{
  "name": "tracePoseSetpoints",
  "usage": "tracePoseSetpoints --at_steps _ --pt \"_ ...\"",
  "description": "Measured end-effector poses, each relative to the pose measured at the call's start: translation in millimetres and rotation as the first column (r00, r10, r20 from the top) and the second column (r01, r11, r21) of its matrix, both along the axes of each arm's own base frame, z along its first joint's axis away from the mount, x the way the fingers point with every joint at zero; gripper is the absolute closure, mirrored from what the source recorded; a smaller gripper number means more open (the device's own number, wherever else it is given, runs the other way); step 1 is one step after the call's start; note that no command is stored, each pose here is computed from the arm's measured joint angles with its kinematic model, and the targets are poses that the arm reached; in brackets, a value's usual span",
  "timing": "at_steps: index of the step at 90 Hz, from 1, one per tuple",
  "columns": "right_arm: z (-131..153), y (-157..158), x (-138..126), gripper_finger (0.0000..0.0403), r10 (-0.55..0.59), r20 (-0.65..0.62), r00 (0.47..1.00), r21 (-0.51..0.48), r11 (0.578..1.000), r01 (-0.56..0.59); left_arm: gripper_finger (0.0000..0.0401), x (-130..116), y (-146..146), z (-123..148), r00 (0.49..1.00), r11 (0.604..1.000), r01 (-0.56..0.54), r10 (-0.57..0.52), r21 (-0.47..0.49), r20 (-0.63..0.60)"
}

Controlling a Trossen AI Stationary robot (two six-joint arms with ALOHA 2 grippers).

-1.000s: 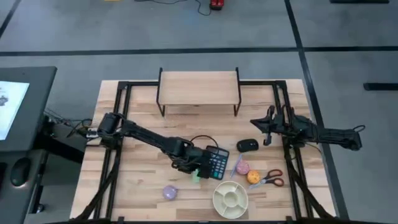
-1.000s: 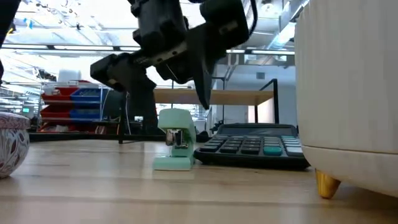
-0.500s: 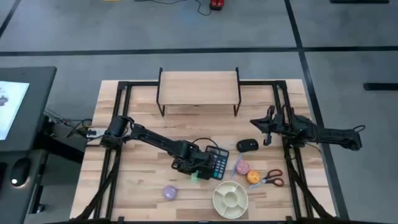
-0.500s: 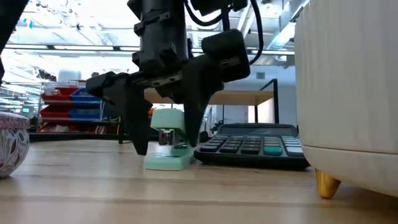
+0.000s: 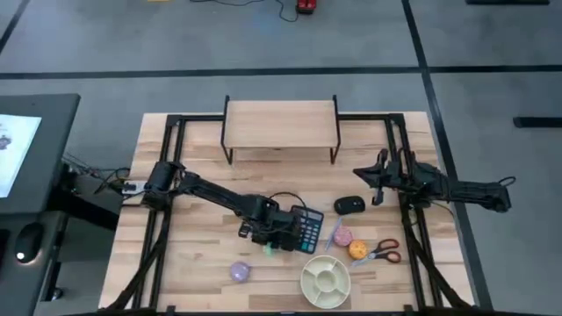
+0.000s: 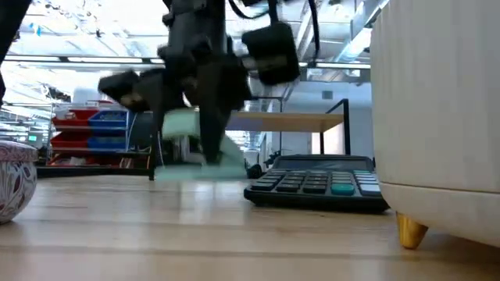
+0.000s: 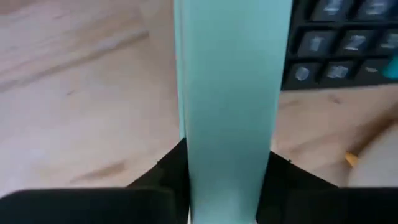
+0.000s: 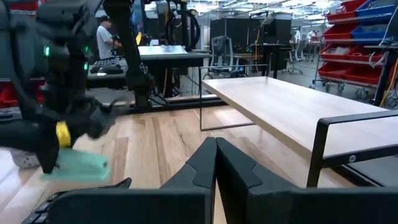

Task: Stock shelves
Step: Put the light blue stapler on the shelf

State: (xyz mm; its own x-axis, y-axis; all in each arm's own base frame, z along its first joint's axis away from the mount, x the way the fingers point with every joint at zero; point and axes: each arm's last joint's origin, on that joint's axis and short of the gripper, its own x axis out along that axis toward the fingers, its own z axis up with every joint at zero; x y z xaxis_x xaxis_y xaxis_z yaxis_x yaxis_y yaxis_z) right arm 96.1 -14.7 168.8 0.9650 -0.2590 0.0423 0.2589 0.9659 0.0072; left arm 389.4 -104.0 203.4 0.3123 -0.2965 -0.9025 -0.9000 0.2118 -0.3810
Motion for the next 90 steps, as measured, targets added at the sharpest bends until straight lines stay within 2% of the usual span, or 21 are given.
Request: tracePoseSetpoints --at_steps 15,22,30,40,53,68,77,90 --pt "0.1 0.0 0.0 0.0403 0.000 0.000 1.000 0.000 1.000 0.000 0.0308 -25.3 18.6 54.9 0.994 0.996 -0.084 0.082 0.032 0.066" --pt "0.0 0.0 0.0 0.0403 0.000 0.000 1.000 0.000 1.000 0.000 0.0308 -39.2 36.0 84.3 0.980 0.988 -0.148 0.139 0.055 0.139" --pt "0.0 0.0 0.0 0.0403 0.000 0.000 1.000 0.000 1.000 0.000 0.0308 -56.3 61.8 115.0 0.950 0.968 -0.231 0.202 0.102 0.238" --pt "0.0 0.0 0.0 0.0403 0.000 0.000 1.000 0.000 1.000 0.000 0.0308 -77.3 99.7 144.1 0.902 0.923 -0.333 0.253 0.191 0.350" --pt "0.0 0.0 0.0 0.0403 0.000 -0.001 1.000 0.000 1.000 0.000 0.0308 -100.5 148.3 163.8 0.877 0.863 -0.401 0.267 0.305 0.399" --pt "-0.1 0.0 0.0 0.0403 0.000 -0.001 1.000 0.000 1.000 0.000 0.0308 -118.0 196.9 180.5 0.913 0.819 -0.375 0.246 0.434 0.326" --pt "-0.1 0.0 0.0 0.0403 0.000 -0.001 1.000 0.000 1.000 0.000 0.0308 -123.2 221.9 183.0 0.933 0.820 -0.342 0.239 0.459 0.269" --pt "-0.1 0.0 0.0 0.0403 0.000 -0.001 1.000 0.000 1.000 0.000 0.0308 -126.1 250.9 175.4 0.959 0.861 -0.274 0.212 0.428 0.188"
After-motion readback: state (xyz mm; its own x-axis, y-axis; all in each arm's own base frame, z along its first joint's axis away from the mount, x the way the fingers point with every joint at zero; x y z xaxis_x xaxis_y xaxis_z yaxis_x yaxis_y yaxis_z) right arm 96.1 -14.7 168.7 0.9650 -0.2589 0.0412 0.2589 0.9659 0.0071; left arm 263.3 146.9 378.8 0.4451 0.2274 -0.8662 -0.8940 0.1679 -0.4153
